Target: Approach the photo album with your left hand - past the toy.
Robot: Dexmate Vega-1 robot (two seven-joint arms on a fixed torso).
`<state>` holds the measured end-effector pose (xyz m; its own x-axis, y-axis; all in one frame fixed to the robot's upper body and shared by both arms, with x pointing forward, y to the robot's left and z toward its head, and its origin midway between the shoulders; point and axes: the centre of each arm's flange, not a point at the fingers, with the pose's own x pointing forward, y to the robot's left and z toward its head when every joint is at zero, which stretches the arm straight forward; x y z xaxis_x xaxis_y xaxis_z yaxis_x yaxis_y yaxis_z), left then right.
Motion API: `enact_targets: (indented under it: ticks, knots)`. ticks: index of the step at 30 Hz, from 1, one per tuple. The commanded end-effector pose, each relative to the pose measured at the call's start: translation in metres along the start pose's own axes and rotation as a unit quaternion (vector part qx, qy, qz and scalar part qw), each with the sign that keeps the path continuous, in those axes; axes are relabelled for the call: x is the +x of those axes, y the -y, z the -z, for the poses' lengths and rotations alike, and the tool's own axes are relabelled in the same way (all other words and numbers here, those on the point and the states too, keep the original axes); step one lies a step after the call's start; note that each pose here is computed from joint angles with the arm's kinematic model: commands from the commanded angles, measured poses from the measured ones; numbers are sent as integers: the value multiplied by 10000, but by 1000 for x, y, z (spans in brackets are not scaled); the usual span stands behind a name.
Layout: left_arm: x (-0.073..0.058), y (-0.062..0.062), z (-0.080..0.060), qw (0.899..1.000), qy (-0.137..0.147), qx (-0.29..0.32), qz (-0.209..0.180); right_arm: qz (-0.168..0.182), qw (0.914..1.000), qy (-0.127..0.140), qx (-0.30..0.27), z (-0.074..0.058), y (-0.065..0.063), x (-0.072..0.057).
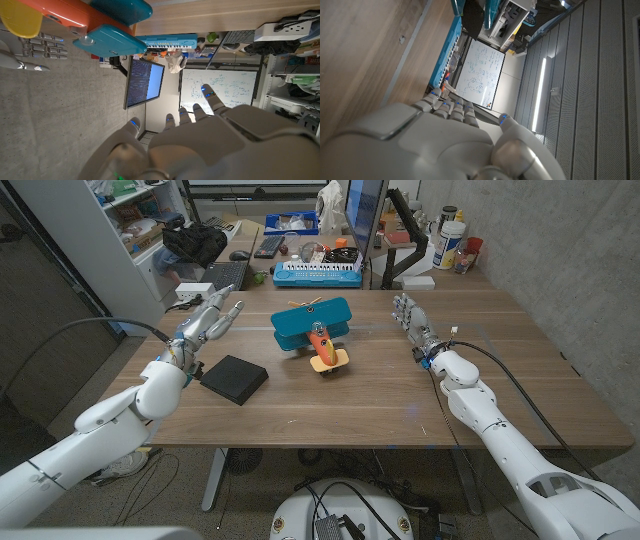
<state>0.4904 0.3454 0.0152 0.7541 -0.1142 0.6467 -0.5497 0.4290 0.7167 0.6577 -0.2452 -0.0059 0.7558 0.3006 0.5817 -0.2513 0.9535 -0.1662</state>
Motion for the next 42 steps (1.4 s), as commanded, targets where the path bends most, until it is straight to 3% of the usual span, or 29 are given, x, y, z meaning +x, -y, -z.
enact_targets:
  ticks: [1, 42]
  knots:
    - [-2, 2, -1, 9998, -84, 36, 188, -13, 10000, 35, -25, -1, 1, -2]
    - [-7, 10, 7, 9956, -473, 149, 796, -18, 10000, 62, -24, -2, 1, -1]
